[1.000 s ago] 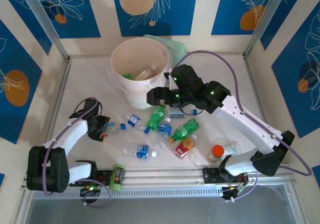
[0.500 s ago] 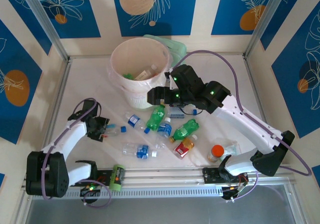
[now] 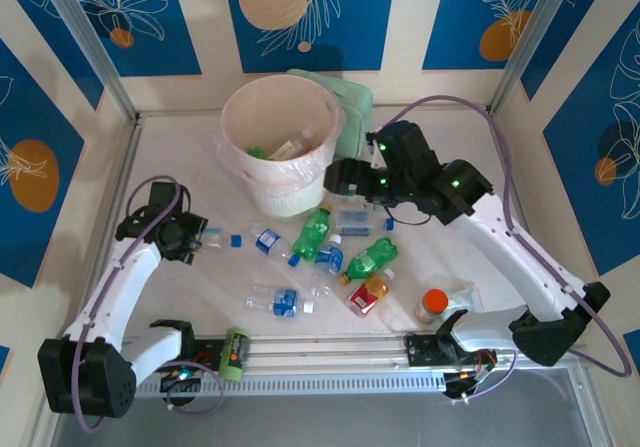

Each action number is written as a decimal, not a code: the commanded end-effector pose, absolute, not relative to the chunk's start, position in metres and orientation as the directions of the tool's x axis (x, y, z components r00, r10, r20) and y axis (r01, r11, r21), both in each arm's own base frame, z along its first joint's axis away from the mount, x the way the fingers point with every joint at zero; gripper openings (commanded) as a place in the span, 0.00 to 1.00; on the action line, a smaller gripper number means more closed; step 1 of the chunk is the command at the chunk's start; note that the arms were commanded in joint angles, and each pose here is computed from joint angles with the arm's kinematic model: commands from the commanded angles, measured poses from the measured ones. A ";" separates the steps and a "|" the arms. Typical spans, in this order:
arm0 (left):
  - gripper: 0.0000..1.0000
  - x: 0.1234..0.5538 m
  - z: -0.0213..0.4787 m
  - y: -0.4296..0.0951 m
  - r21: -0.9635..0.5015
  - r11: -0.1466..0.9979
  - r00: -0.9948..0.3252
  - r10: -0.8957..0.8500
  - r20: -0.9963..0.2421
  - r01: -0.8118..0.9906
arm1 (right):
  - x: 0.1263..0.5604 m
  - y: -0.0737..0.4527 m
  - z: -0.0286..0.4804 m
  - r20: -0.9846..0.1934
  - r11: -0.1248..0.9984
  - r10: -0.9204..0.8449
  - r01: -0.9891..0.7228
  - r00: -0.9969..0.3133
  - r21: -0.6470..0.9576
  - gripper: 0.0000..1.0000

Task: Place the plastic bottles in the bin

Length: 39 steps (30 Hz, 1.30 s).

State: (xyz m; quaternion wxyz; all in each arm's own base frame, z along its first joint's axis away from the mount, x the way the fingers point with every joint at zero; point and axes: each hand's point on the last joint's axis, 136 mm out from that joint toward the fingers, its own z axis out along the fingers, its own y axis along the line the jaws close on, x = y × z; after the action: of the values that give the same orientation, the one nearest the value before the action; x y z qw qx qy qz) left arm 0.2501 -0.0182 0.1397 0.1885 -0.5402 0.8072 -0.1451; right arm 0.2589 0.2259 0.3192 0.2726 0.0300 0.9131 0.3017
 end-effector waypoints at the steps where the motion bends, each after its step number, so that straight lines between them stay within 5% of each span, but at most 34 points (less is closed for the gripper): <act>1: 0.59 0.262 0.188 -0.001 -0.468 0.438 -0.340 -0.897 -0.282 -0.768 | 0.253 0.184 0.296 -0.405 0.847 0.315 0.061 -0.858 0.528 0.90; 9: 0.59 0.311 0.295 -0.006 -0.606 0.546 -0.348 -0.837 -0.422 -0.578 | 0.246 0.128 0.237 -0.222 0.792 0.515 0.360 -0.828 0.493 0.89; 24: 0.56 0.383 0.437 -0.088 -0.865 0.472 -0.461 -0.814 -0.352 -0.172 | 0.253 0.124 0.227 -0.196 0.779 0.532 0.385 -0.824 0.495 0.88; 39: 0.57 0.452 0.376 -0.201 -0.798 0.582 -0.708 -0.630 -0.320 -0.158 | 0.248 0.118 0.219 -0.196 0.792 0.520 0.383 -0.831 0.475 0.88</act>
State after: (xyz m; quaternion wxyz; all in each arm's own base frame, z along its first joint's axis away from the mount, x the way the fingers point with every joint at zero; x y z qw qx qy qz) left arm 0.4588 -0.1886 0.3738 0.3091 -0.2631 0.8257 -0.3918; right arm 0.2512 0.1187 0.2224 0.1674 0.2465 0.9308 0.2116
